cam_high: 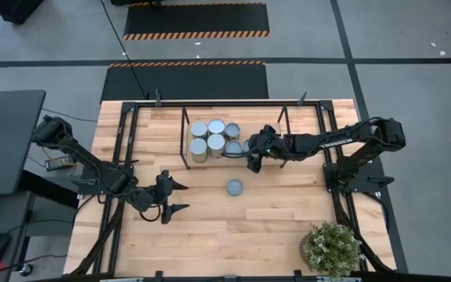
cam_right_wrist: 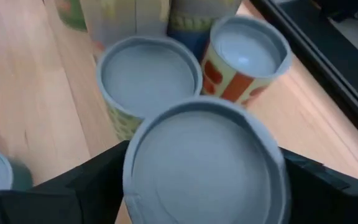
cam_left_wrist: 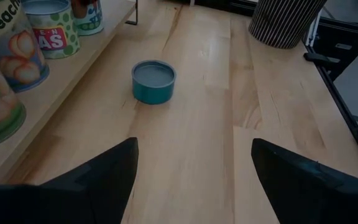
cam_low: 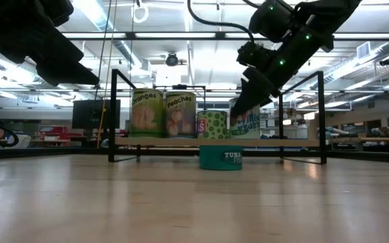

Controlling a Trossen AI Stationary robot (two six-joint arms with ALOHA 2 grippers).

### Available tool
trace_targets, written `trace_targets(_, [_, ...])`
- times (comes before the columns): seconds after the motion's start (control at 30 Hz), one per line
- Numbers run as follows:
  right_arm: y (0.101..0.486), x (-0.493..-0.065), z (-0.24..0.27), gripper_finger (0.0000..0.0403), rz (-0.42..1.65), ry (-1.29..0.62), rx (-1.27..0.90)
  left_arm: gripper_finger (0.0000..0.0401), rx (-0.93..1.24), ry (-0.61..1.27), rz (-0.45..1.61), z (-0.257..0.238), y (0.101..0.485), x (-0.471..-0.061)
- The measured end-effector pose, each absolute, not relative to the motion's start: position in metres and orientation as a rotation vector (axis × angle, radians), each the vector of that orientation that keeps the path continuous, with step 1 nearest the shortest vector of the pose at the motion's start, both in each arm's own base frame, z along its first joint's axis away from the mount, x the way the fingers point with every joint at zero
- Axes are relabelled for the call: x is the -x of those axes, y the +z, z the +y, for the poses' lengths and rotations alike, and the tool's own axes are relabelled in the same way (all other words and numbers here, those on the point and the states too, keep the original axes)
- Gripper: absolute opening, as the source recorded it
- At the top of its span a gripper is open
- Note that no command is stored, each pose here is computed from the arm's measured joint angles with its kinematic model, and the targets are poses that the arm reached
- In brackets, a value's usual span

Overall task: Pick and place cans onto a shelf
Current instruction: Put the canned mixed vegetables on the shelf, then put the canned tuna on the shelf

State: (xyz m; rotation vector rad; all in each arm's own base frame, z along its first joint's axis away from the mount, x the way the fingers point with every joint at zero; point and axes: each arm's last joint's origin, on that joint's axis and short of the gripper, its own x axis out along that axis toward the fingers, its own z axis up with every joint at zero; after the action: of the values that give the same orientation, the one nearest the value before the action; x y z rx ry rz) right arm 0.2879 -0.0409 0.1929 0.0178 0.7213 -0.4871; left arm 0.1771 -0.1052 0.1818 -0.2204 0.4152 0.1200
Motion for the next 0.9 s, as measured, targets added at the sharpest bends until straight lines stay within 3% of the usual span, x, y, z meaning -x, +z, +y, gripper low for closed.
trace_targets(0.23, [0.199, -0.286, -0.04, 0.0373, 0.698, -0.483, -0.009, 0.0318, 0.224, 0.121, 0.415, -0.105, 0.182, -0.177])
trace_targets(0.63, [0.234, -0.272, -0.027, 0.0375, 0.57, -0.441, 0.022, 0.0318, 0.221, 0.12, 0.416, -0.105, 0.182, -0.177])
trace_targets(0.9, [0.243, -0.272, 0.01, 0.0375, 0.511, -0.326, 0.107, 0.0318, 0.221, 0.12, 0.416, -0.105, 0.182, -0.177])
